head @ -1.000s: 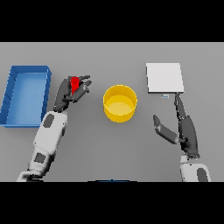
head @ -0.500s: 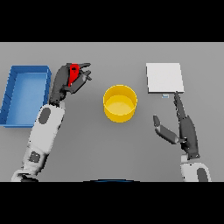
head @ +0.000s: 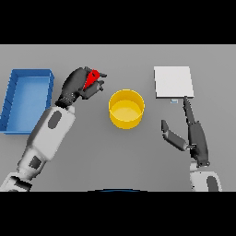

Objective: Pick up the red beaker and tilt it to pour out 1 green nut into yellow bowl. Pick up the yellow bowl and place it on the metallic measuring scale.

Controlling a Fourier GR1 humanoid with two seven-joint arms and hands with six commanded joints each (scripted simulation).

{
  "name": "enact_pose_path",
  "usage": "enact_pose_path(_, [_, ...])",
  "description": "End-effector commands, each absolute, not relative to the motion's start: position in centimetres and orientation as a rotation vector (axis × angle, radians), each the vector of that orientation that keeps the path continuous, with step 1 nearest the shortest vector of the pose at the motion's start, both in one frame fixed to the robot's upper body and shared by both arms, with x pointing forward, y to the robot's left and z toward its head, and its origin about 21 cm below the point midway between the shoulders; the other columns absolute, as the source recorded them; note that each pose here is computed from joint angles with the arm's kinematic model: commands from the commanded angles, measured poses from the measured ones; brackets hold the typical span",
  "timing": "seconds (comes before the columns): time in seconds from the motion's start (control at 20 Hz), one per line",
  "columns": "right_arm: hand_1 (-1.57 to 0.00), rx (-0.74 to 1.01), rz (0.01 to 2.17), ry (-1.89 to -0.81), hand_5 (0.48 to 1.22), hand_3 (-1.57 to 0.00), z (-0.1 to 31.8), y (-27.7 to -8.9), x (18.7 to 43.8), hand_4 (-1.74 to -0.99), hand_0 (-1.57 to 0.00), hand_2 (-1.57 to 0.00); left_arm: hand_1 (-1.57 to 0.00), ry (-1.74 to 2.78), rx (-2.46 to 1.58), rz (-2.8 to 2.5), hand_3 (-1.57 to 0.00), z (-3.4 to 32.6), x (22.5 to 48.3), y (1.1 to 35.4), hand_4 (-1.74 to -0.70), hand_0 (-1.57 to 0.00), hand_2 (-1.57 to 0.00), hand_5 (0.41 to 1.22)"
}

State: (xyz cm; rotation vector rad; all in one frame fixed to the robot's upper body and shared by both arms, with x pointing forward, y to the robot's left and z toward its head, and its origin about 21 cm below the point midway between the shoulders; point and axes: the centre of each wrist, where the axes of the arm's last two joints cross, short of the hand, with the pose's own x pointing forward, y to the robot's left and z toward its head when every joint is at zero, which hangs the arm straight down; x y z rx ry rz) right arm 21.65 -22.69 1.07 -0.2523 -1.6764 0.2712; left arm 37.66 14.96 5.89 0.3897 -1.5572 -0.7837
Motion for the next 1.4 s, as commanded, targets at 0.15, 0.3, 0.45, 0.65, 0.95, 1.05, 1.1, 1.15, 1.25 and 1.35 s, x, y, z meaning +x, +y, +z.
enact_pose_path(0.15, [0.00,-0.222,0.261,-1.681,0.689,0.00,0.8,-22.5,21.2,-1.255,0.00,0.00,-1.57,-1.511,0.613,-1.074,-1.57,7.3,37.8,13.5,-1.74,-1.57,-1.57,1.132])
enact_pose_path(0.3, [0.00,-0.219,0.271,-1.684,0.698,0.00,1.1,-22.6,21.1,-1.267,0.00,0.00,-1.57,-1.473,0.750,-1.288,-1.57,7.9,38.0,12.4,-1.74,-1.57,-1.57,1.161])
enact_pose_path(0.45, [0.00,-0.224,0.272,-1.683,0.704,0.00,1.3,-22.1,21.3,-1.274,0.00,0.00,-1.57,-1.453,0.848,-1.436,-1.57,8.7,38.5,11.8,-1.74,-1.57,-1.57,1.190])
enact_pose_path(0.65, [0.00,-0.212,0.241,-1.686,0.697,0.00,1.1,-22.3,21.3,-1.285,0.00,0.00,-1.57,-1.382,0.945,-1.672,-1.47,9.8,39.2,10.5,-1.68,-1.57,-1.57,1.208])
enact_pose_path(0.95, [0.00,-0.177,0.186,-1.685,0.657,0.00,0.7,-22.1,21.1,-1.294,0.00,0.00,-1.57,-1.285,1.018,-2.047,-1.42,10.8,39.4,7.7,-1.72,-1.57,-1.57,1.218])
enact_pose_path(1.05, [0.00,-0.174,0.180,-1.685,0.648,0.00,0.6,-22.0,21.1,-1.291,0.00,0.00,-1.57,-1.233,1.056,-2.151,-1.47,10.3,39.2,7.0,-1.73,-1.57,-1.57,1.219])
enact_pose_path(1.1, [0.00,-0.180,0.174,-1.685,0.644,0.00,0.6,-22.2,21.2,-1.290,0.00,0.00,-1.57,-1.192,1.072,-2.207,-1.49,10.1,39.2,6.6,-1.73,-1.57,-1.57,1.219])
enact_pose_path(1.15, [0.00,-0.182,0.175,-1.680,0.640,0.00,0.5,-22.3,21.3,-1.291,0.00,0.00,-1.57,-1.163,1.111,-2.259,-1.51,10.2,39.2,6.3,-1.73,-1.57,-1.57,1.220])
enact_pose_path(1.25, [0.00,-0.187,0.178,-1.685,0.631,0.00,0.5,-22.1,21.3,-1.293,0.00,0.00,-1.57,-1.104,1.151,-2.335,-1.53,10.2,39.1,5.8,-1.74,-1.57,-1.57,1.220])
enact_pose_path(1.35, [0.00,-0.195,0.177,-1.674,0.627,0.00,0.2,-22.1,21.3,-1.288,0.00,0.00,-1.57,-1.076,1.201,-2.401,-1.55,10.4,38.8,5.1,-1.74,-1.57,-1.57,1.220])
